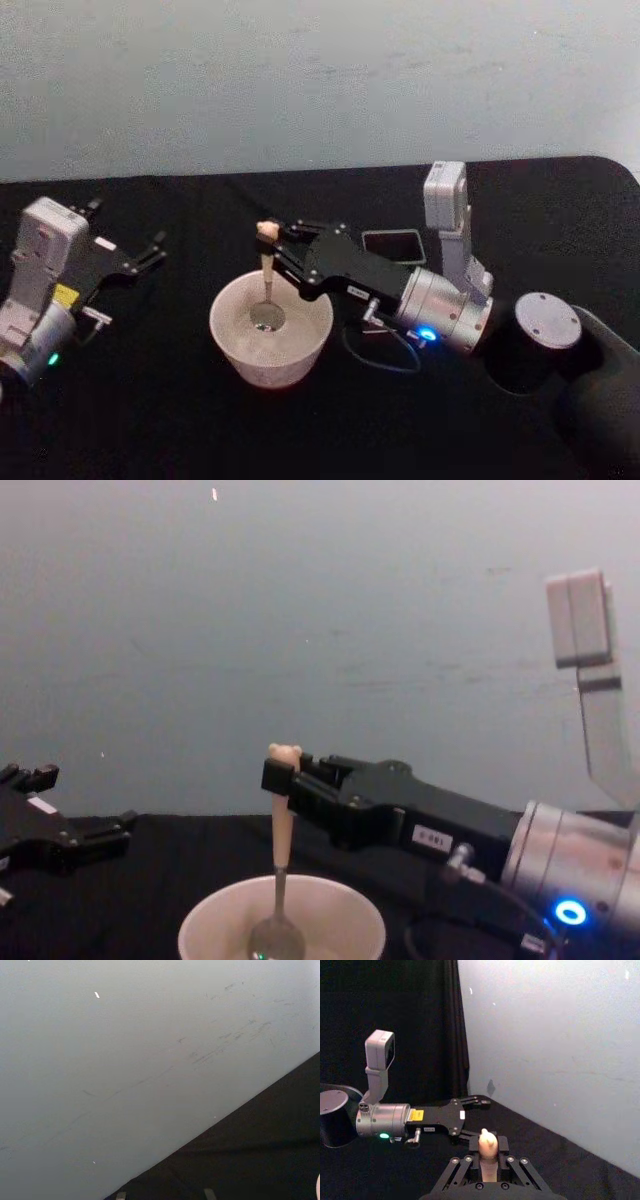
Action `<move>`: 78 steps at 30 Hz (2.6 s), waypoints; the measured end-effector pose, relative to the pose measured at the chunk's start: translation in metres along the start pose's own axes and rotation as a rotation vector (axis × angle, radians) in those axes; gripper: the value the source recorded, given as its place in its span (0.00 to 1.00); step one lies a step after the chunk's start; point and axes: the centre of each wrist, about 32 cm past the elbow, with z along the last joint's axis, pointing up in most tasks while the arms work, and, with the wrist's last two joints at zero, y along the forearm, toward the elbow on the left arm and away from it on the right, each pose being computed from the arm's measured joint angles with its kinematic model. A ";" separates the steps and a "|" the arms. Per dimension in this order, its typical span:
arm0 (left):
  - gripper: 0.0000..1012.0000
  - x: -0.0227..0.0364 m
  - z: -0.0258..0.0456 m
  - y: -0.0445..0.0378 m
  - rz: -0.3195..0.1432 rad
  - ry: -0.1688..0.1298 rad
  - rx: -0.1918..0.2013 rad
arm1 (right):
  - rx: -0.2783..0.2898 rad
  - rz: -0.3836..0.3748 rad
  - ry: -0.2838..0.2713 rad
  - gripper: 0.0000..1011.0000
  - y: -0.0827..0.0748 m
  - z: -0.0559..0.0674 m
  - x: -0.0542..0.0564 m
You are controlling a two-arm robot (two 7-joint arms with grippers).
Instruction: Pick up the stirring spoon with one hand, stir inside the cup, then place it back in its original position.
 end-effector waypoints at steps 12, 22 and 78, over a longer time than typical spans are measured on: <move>0.99 0.0000 0.0000 0.0000 0.000 0.000 0.000 | -0.022 -0.020 0.012 0.21 -0.001 -0.008 -0.002; 0.99 0.0000 0.0000 0.0000 0.000 0.000 0.000 | -0.009 -0.035 -0.002 0.21 -0.010 -0.001 0.000; 0.99 0.0000 0.0000 0.0000 0.000 0.000 0.000 | -0.005 -0.050 0.006 0.21 -0.010 0.004 -0.001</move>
